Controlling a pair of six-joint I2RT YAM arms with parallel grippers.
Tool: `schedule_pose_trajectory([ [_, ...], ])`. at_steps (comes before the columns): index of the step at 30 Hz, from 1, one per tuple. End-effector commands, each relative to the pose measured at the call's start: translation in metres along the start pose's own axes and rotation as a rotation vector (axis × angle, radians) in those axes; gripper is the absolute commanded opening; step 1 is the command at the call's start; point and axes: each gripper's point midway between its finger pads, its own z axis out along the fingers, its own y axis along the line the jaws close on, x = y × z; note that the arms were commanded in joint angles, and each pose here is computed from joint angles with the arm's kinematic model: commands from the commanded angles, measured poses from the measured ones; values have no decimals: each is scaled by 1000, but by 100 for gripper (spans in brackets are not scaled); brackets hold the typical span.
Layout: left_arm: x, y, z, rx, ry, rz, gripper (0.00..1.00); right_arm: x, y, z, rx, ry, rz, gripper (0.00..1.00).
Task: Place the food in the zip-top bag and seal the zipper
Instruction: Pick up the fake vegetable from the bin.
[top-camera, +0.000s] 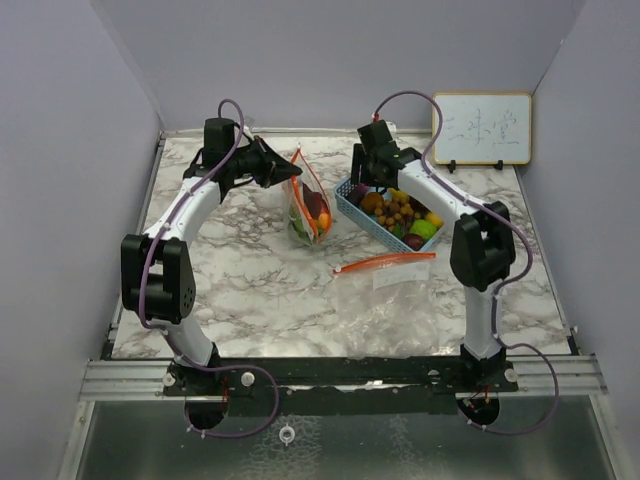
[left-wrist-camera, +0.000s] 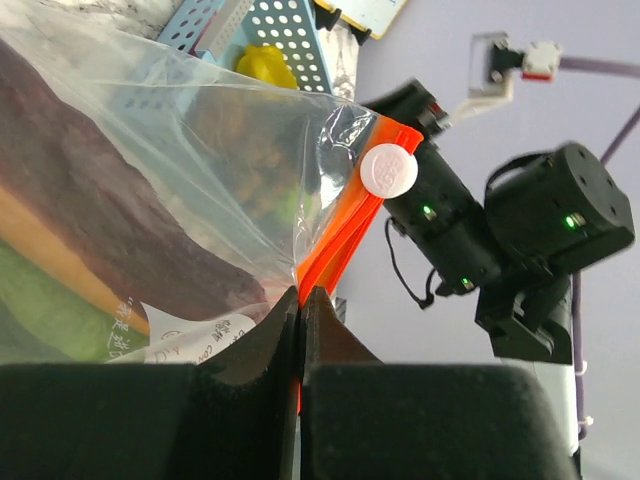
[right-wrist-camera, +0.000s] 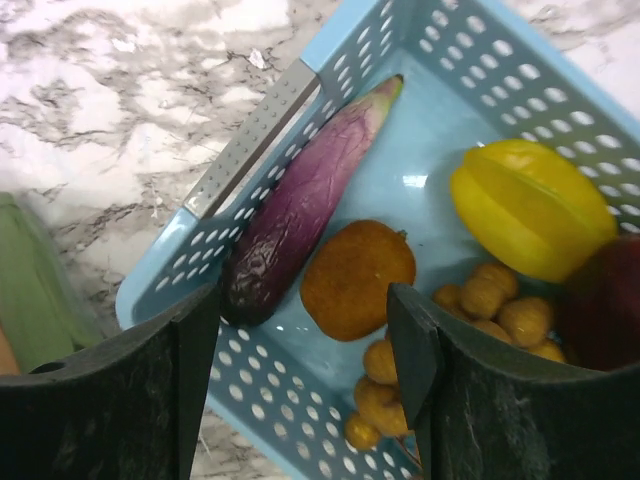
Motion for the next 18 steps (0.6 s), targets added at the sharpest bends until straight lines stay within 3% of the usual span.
schedule_pose_trajectory([
  [1,-1,0,0,3,35,97,0,6,15,27,-8,55,85,66],
  [18,0,11,6,12,77,120,0,54,-8,109,82,150,108,64],
])
